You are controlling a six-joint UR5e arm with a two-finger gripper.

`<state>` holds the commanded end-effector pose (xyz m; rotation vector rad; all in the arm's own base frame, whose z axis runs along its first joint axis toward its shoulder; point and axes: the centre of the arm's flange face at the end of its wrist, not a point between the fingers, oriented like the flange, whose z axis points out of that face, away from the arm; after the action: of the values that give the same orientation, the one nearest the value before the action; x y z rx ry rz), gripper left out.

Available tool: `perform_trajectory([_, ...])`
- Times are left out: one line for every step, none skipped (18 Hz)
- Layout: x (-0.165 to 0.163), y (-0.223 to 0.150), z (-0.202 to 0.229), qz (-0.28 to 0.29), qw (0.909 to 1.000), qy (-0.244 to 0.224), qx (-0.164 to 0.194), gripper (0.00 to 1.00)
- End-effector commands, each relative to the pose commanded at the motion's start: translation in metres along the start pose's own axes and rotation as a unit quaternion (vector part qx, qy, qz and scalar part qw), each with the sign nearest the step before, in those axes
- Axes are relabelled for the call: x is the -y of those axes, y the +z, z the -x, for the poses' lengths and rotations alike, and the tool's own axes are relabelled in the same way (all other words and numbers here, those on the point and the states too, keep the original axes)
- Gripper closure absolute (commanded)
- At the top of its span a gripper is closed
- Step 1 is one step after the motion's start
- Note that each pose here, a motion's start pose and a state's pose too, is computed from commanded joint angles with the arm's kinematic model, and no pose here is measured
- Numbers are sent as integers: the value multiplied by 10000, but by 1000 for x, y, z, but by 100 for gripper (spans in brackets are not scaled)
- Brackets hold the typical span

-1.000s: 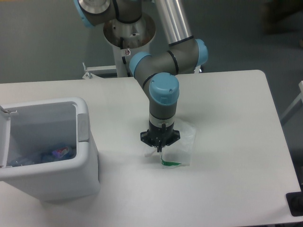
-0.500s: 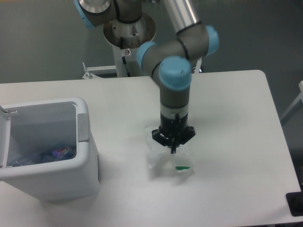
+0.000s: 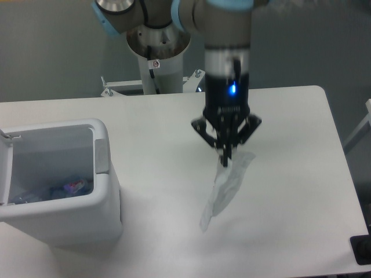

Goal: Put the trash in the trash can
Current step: 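Lift the bag and carry it over the trash bin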

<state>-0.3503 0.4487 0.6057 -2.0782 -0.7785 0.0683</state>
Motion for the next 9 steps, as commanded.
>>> perform_trajectory([6,-16,-11,-138,9998,-117,-83,100])
perform_trajectory([11,-30,-19,-254,9993,-223,-188,100])
perform_trajectory([15,-40,-30,-334,9983,-275,-390,100])
perform_trajectory([12,-53,-50,-380,9968,-209,-668,100])
perform_trajectory([11,-67,-67,-441,9949,-140,-891,100])
perform_trajectory([9,-74,-75,-466,9938,-116,-1000,100])
perform_trajectory([7,-79,-91,-460,9921,-85,-1167,100])
perform_trajectory([-1,-79,-111,-373,9895,-31,-1394,100])
perform_trajectory([-13,-73,-131,-247,9870,91,-1587,100])
